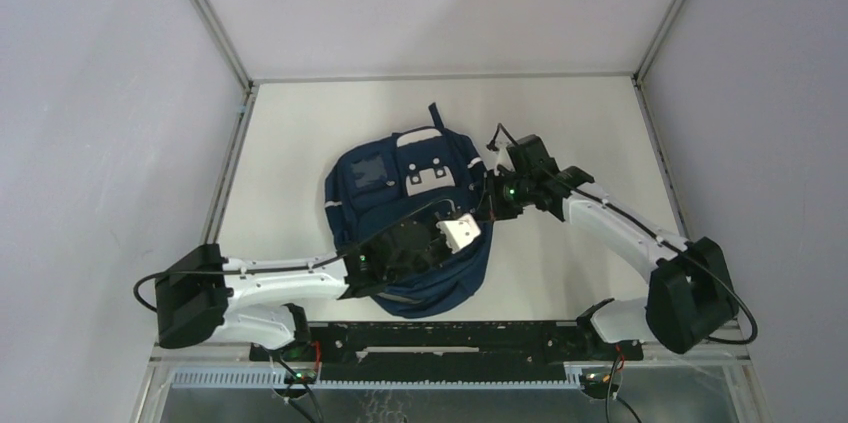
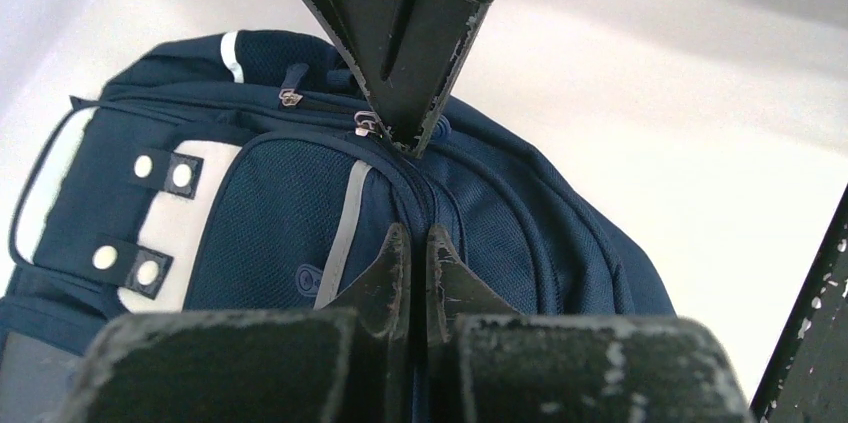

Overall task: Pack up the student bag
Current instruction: Zip the student bag at the center of the board.

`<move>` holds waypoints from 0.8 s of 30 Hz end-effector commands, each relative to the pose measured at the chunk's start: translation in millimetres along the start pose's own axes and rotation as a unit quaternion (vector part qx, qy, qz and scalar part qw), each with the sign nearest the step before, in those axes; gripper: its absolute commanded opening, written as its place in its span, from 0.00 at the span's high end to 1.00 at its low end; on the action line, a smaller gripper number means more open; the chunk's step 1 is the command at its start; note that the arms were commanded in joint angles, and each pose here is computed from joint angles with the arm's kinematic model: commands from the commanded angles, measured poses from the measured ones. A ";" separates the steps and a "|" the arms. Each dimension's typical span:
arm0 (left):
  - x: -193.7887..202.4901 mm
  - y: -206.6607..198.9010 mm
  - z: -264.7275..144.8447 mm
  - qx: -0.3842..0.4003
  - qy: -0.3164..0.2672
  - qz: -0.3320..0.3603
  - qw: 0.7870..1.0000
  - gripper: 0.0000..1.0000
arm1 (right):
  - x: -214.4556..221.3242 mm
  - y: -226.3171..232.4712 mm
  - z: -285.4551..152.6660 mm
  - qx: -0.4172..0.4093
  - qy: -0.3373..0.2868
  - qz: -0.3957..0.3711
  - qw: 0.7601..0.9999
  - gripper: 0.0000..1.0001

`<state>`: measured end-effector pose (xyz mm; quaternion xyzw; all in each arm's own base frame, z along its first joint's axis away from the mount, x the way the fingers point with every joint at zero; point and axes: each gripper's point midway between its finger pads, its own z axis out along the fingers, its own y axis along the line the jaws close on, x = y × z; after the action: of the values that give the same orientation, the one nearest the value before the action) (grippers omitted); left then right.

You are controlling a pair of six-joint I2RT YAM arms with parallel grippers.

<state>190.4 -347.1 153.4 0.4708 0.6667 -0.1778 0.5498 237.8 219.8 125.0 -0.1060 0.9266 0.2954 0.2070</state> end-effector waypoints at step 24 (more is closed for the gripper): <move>-140.8 104.5 50.9 -0.071 -0.069 -0.167 0.981 0.31 | -0.5 -78.5 -104.3 0.143 -0.199 0.122 0.962 0.35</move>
<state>297.8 -433.6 241.8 0.3546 0.7108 -0.2496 0.5539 240.4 92.2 173.5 0.0753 0.9024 0.1833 0.3827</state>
